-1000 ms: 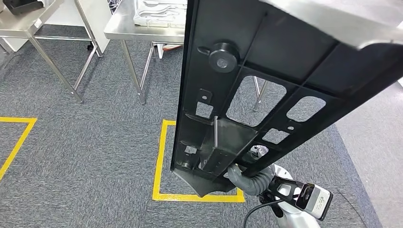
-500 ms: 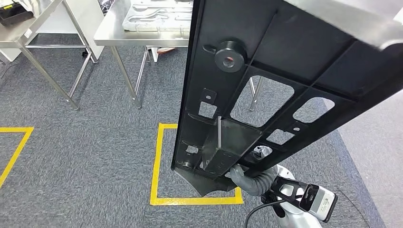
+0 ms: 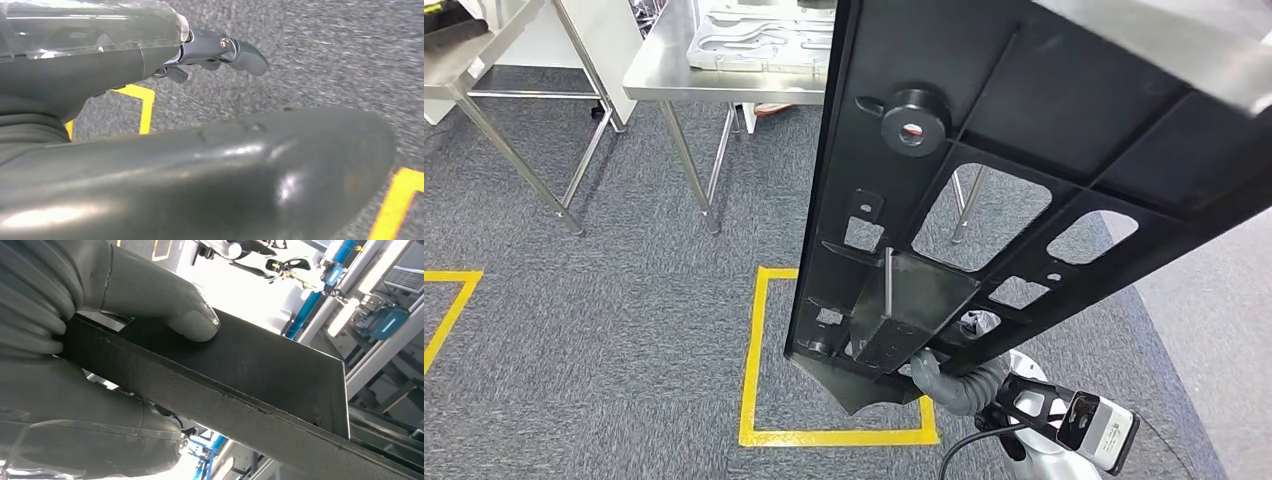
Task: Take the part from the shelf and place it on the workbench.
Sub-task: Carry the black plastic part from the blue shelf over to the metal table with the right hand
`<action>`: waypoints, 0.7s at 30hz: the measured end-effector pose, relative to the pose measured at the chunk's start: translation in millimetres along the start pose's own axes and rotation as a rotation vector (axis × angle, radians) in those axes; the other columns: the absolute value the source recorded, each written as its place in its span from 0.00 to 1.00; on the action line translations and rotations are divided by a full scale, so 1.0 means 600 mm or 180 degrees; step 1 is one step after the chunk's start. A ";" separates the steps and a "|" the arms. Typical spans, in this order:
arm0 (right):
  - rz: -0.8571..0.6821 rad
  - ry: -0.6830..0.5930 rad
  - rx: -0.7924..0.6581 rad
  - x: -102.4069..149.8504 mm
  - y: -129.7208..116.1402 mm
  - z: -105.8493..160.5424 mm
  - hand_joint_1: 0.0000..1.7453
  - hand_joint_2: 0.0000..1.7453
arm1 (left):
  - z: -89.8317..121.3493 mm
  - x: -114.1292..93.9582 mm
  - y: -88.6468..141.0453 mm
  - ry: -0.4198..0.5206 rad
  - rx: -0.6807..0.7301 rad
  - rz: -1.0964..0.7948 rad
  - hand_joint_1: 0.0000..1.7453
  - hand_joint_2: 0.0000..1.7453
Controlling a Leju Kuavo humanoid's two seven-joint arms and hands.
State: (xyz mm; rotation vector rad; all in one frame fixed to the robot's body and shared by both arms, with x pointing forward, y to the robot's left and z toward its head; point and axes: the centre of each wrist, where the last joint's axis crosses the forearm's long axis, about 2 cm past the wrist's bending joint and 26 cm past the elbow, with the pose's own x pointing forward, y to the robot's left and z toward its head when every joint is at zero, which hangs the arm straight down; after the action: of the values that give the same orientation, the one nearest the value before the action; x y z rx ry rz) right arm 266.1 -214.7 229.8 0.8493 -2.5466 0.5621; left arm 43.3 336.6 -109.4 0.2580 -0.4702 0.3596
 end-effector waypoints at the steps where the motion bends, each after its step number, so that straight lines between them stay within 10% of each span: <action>1: 0.0002 0.0001 -0.0002 0.000 0.000 0.000 1.00 1.00 | 0.000 0.000 0.000 -0.0001 -0.0001 0.0000 0.00 0.00; 21: 0.0056 0.0006 -0.0016 0.012 0.006 0.007 1.00 1.00 | -0.001 0.001 0.008 -0.0006 0.0023 -0.0044 0.00 0.00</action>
State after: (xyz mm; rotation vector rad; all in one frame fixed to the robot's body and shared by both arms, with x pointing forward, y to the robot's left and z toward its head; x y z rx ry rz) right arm 257.7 -217.5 228.7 0.8250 -2.5551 0.5614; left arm 42.3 341.2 -109.1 0.2684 -0.4689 0.3476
